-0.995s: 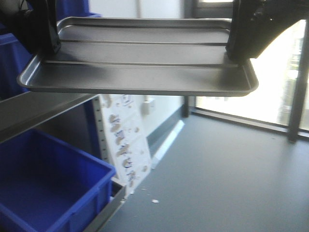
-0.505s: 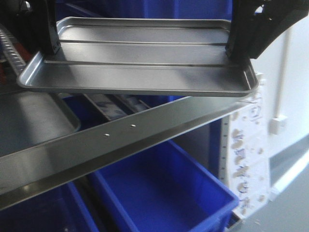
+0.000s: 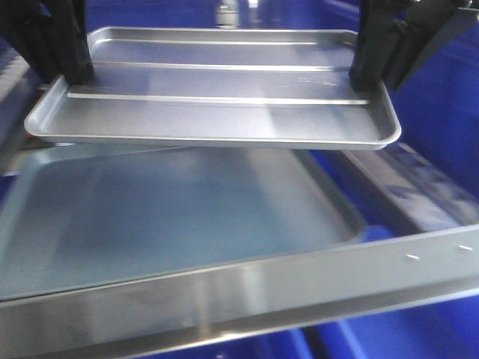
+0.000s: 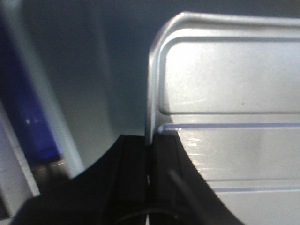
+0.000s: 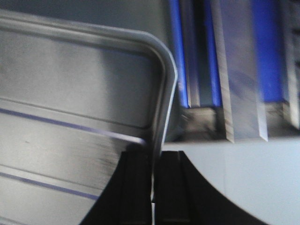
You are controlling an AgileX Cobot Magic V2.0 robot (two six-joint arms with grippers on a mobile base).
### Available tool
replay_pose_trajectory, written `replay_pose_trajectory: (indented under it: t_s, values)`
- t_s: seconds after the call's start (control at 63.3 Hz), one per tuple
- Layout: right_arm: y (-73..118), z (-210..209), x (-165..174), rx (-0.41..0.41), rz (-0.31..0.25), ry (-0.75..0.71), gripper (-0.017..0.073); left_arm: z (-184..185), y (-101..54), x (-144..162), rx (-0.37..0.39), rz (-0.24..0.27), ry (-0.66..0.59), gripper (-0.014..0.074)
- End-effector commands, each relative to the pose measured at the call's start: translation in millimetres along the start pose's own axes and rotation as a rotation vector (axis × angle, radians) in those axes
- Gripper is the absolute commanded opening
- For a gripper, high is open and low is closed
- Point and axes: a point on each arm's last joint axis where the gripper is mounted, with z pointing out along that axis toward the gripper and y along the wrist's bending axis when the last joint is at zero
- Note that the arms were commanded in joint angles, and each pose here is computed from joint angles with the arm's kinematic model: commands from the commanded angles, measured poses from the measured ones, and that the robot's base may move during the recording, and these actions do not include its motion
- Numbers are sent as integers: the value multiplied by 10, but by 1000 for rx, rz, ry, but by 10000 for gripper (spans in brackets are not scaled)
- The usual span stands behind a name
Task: Grab silver tray and stack on right shelf
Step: 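Carry the tray over the larger grey-blue tray on the other shelf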
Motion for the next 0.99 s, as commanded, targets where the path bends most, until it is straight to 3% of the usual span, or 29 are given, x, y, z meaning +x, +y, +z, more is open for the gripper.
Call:
replay_pose_trajectory:
  t_s: [0.0,0.979]
  values:
    - [-10,-212,-90,-17,-36,-92,57,-233,38,-62,10,9,-93,-93]
    - [-10,-212,-90,-17,-36,-92,57,-233,35,-60,13,7,-90,-93]
